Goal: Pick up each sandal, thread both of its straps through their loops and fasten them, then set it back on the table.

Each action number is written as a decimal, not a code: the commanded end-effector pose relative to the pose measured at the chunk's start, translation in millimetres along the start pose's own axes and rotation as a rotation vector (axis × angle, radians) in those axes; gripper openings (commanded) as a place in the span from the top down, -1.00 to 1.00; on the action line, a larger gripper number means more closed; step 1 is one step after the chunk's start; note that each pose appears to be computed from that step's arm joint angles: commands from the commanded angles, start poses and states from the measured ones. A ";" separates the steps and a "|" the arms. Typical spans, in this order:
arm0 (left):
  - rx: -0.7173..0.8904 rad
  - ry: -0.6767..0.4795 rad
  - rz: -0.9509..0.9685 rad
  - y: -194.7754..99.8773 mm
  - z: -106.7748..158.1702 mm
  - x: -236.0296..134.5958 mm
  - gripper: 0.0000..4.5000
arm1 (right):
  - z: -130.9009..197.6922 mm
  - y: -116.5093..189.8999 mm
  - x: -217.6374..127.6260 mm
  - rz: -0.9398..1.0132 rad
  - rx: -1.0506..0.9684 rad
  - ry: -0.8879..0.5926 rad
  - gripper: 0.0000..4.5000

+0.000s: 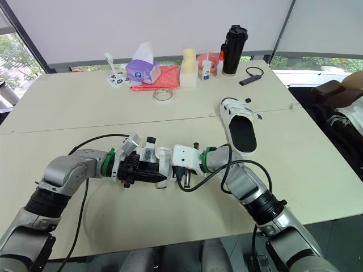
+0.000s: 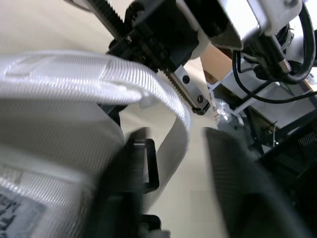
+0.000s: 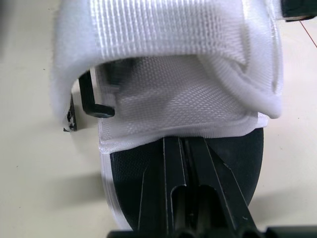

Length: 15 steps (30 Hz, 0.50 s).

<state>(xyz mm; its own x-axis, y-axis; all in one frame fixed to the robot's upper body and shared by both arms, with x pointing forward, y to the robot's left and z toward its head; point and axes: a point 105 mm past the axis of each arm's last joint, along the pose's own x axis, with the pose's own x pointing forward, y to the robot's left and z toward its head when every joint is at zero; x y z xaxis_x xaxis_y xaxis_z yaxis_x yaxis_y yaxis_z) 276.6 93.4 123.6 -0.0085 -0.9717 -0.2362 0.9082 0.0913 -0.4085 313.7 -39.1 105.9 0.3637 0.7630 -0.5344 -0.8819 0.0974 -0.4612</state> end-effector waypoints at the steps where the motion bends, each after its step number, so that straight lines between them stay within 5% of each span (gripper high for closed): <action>1: 0.013 0.031 -0.034 -6.6 -5.4 2.6 0.99 | -11.4 10.0 5.0 0.033 0.025 0.042 1.00; 9: 0.027 0.005 0.006 1.9 2.2 -1.1 0.99 | -12.0 9.4 5.4 0.031 0.028 0.044 1.00; 15: 0.023 -0.107 0.058 14.1 34.3 -9.6 0.99 | -12.3 9.4 5.1 0.032 0.029 0.044 1.00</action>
<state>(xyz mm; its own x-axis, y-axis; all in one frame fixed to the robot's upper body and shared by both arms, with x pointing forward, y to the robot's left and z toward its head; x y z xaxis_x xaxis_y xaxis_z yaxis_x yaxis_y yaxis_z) 295.5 91.8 133.4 0.0471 -0.9784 -0.2015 0.9042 0.1275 -0.4077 314.4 -40.0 105.8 0.3682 0.7608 -0.5344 -0.8811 0.1021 -0.4617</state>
